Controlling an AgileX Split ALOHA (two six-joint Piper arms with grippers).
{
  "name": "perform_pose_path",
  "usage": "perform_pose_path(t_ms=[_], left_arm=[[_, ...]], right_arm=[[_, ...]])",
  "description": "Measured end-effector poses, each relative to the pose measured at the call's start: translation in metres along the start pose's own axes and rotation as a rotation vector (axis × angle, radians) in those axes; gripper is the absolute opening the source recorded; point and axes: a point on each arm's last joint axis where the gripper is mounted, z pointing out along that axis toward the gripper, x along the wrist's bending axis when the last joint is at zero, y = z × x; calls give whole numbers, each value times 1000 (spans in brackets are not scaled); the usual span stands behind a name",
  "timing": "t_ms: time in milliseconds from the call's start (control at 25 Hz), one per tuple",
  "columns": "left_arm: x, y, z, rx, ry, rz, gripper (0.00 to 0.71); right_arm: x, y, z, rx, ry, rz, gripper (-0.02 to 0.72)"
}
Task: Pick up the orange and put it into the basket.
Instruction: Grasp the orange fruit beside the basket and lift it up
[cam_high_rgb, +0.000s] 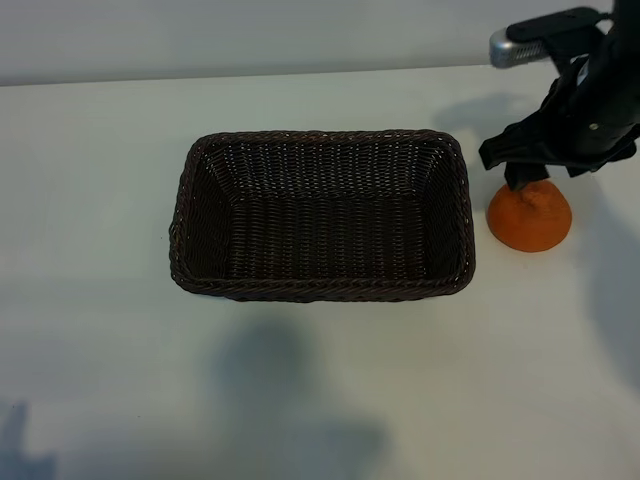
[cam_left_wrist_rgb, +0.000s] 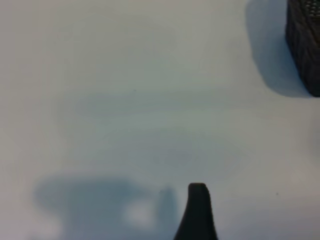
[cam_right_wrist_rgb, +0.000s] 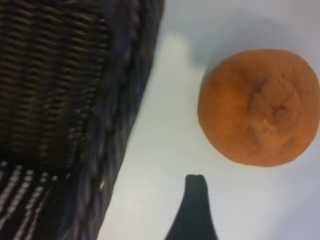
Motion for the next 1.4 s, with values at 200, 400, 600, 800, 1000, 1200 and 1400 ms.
perform_pose_path(t_ms=[200, 400, 600, 800, 1000, 1200, 1400], left_arm=[[0, 0, 0, 0, -6, -12, 594], [0, 0, 0, 0, -7, -12, 594], [0, 0, 0, 0, -7, -12, 594], [0, 0, 0, 0, -7, -12, 594], [0, 0, 0, 0, -7, -12, 594], [0, 0, 0, 0, -7, -12, 593], [0, 0, 0, 0, -7, -17, 593]], right_arm=[[0, 2, 26, 38, -4, 35, 581], [0, 5, 40, 29, -12, 48, 581], [0, 8, 46, 9, -12, 59, 581], [-1, 7, 65, 42, -16, 57, 581], [-1, 7, 78, 49, -20, 54, 571], [-2, 5, 92, 81, -32, 77, 430], [-7, 5, 97, 85, -91, 95, 174]])
